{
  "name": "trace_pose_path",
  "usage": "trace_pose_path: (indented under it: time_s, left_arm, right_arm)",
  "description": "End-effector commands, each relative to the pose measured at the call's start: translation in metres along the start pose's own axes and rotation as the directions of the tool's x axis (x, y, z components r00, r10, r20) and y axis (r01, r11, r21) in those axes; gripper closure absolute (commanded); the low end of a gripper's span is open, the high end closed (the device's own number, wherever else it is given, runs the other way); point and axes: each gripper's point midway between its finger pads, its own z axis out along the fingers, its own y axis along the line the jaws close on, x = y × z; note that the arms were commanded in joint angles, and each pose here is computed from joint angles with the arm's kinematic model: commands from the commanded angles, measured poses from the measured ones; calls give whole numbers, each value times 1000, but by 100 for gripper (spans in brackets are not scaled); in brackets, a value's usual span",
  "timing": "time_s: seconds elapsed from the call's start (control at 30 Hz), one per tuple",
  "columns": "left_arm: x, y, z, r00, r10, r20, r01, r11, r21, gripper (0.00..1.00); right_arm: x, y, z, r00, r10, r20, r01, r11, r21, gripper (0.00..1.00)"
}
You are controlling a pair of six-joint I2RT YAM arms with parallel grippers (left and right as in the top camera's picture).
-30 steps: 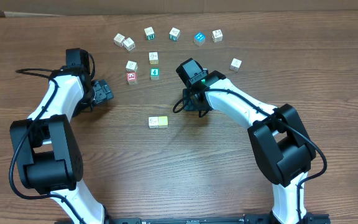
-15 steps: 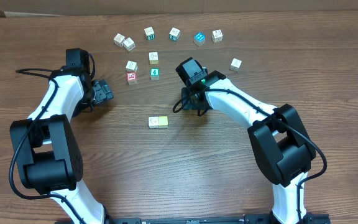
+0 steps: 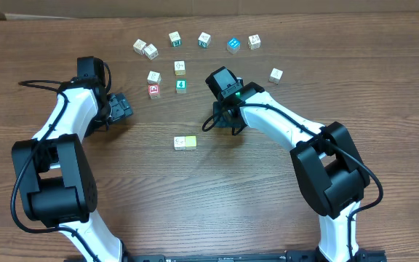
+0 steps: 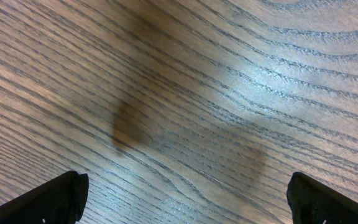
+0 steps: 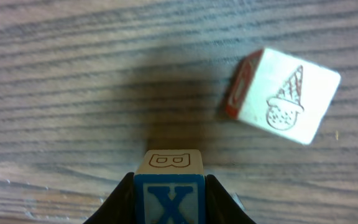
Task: Form a horizontal line
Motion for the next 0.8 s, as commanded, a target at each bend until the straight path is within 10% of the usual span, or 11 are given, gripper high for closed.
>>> trace_pose_path:
  time_s: [0.0,0.77]
  left_arm:
    - [0,1,1,1000,29,2,-29,999,-12,0]
    - [1,1,1,1000,30,1,-30,999,-12,0]
  right_arm:
    - [-8,1,-17,1000,4,23,-4,1000,-12,76]
    - [40,30,-28,988,-21,-150,3,993,-120,76]
